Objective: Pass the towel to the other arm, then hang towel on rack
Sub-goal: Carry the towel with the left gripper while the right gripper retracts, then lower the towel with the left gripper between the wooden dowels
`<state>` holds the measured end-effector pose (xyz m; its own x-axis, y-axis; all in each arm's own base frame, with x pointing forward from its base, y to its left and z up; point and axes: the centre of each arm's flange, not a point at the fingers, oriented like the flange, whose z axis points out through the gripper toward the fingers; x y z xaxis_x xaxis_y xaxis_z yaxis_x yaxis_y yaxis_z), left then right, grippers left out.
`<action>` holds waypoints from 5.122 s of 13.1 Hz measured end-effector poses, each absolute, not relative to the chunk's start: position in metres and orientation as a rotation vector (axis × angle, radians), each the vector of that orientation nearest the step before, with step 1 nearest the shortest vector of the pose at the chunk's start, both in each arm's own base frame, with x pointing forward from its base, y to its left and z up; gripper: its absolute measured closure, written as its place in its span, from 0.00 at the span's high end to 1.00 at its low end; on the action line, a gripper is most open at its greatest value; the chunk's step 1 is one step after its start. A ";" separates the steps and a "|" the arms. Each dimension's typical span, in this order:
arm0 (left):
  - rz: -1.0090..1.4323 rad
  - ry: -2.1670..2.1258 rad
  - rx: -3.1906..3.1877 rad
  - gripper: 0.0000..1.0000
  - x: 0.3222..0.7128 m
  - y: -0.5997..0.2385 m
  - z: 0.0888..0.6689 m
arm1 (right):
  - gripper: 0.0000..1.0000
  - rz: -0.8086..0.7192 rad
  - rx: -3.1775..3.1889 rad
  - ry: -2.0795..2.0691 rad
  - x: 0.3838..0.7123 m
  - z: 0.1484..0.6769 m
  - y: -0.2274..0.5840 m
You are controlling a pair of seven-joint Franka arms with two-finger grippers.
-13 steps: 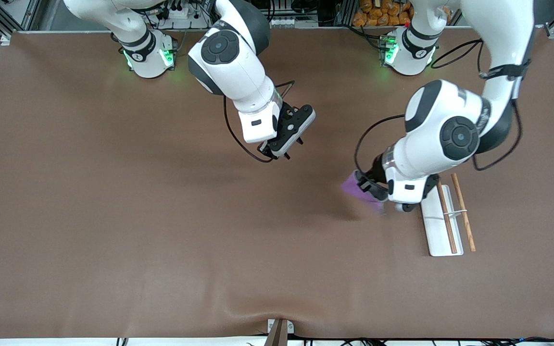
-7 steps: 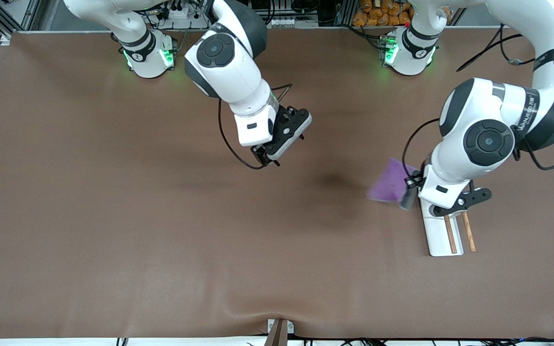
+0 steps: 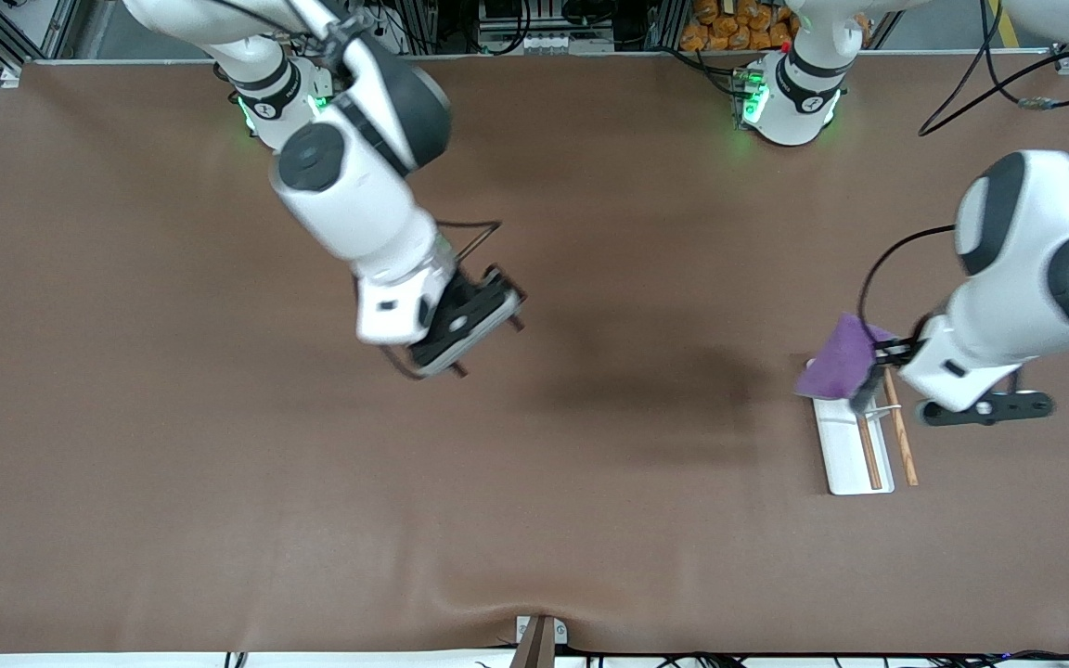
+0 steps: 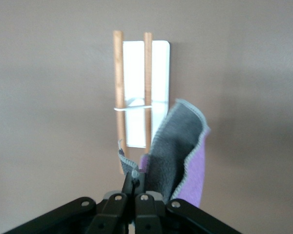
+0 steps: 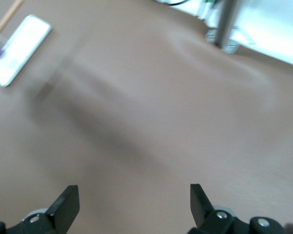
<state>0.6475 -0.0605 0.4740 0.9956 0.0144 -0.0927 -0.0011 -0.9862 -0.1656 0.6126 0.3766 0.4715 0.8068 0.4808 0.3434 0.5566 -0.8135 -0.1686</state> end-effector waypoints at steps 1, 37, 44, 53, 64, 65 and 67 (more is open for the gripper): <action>0.133 0.038 -2.974 0.02 0.647 -0.044 0.482 | 1.00 -0.427 -2.754 -0.741 0.629 0.472 0.349; 0.167 0.535 -2.925 0.02 0.682 -0.011 0.407 | 1.00 0.158 -3.106 0.095 0.558 0.620 -0.022; 0.182 0.434 -2.883 0.02 0.687 0.001 0.385 | 1.00 0.149 -3.106 0.029 0.556 0.623 -0.032; 0.208 0.374 -2.885 0.02 0.684 0.030 0.397 | 1.00 0.148 -3.112 0.002 0.551 0.629 -0.033; 0.218 0.392 -2.885 0.02 0.682 0.025 0.394 | 1.00 0.165 -3.110 -0.003 0.549 0.626 -0.033; 0.215 0.398 -2.879 0.02 0.683 0.017 0.393 | 1.00 0.165 -3.110 -0.002 0.549 0.626 -0.033; 0.211 0.391 -2.845 0.02 0.684 0.001 0.389 | 1.00 0.165 -3.110 -0.003 0.549 0.626 -0.033</action>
